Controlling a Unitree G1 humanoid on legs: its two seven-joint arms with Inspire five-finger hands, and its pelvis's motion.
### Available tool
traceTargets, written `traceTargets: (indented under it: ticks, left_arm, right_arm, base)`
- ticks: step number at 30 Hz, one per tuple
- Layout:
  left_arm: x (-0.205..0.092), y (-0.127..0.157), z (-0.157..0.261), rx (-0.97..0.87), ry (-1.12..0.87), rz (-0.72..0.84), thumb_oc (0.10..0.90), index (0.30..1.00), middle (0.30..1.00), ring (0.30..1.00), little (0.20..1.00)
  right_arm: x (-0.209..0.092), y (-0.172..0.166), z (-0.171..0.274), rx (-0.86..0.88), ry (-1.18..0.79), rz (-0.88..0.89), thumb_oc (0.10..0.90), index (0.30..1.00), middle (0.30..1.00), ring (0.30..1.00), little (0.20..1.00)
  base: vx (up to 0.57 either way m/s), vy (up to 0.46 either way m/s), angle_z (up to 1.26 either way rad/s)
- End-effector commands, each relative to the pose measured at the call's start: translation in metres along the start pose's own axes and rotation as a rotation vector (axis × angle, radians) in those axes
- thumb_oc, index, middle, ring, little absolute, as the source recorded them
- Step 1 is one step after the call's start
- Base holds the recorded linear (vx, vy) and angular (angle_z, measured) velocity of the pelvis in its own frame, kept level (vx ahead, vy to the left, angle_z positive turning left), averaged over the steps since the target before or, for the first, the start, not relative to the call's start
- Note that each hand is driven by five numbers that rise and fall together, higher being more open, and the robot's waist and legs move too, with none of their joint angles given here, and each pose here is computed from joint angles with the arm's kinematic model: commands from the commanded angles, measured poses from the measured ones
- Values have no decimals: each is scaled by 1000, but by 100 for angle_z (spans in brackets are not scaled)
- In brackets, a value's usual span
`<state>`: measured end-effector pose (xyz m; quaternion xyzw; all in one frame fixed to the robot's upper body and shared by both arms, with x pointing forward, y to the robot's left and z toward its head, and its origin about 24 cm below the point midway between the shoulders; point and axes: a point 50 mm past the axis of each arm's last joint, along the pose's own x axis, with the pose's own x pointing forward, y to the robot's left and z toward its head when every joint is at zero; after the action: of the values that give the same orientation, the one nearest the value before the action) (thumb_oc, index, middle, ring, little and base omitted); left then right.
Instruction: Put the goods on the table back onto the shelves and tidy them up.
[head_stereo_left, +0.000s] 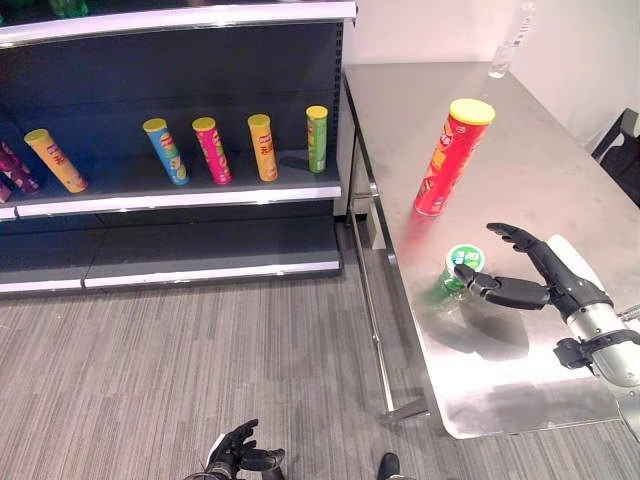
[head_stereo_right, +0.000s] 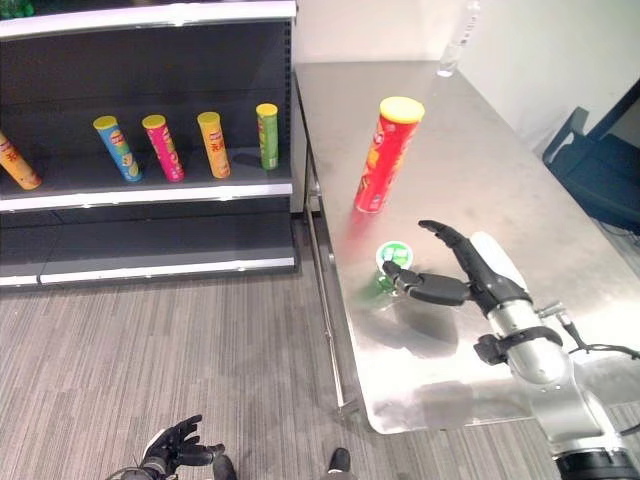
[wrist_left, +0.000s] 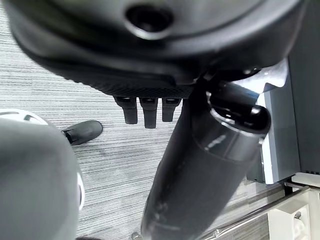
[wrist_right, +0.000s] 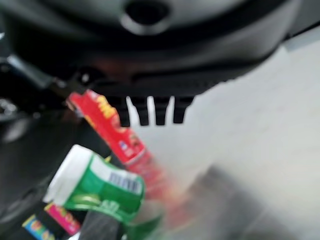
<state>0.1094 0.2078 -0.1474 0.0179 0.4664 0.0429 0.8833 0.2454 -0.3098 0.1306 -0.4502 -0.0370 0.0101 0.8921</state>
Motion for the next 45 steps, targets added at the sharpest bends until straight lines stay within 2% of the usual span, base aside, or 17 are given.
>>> traceTargets:
  ticks: [1,10,25,32,39,45]
  left_arm:
    - [5,9,30,46,-122,23,800,900,900,900,900]
    - [5,11,29,50,-118,33,800,900,900,900,900]
    - [4,12,31,45,-125,42,800,900,900,900,900]
    - [4,10,28,47,-114,37,800,900,900,900,900]
    - [4,9,29,54,-115,36,800,900,900,900,900]
    - [4,8,28,53,-111,36,800,900,900,900,900]
  right_arm:
    - [21,-37,51,-68,-237,-126,800,900,900,900,900]
    - [22,-38,46,-162,-206,-115,800,900,900,900,900]
    - [7,-57,35,-180,-150,-231,800,900,900,900,900]
    - [3,-63,48,-183,-205,-275,800,900,900,900,900]
    - [8,-51,61,-152,-271,-222,800,900,900,900,900]
    - [16,-26,59,-121,-261,-138,800,900,900,900,900]
  base:
    - [0,0,0]
    - [0,0,0]
    - [0,0,0]
    - [0,0,0]
    - [0,0,0]
    - [0,0,0]
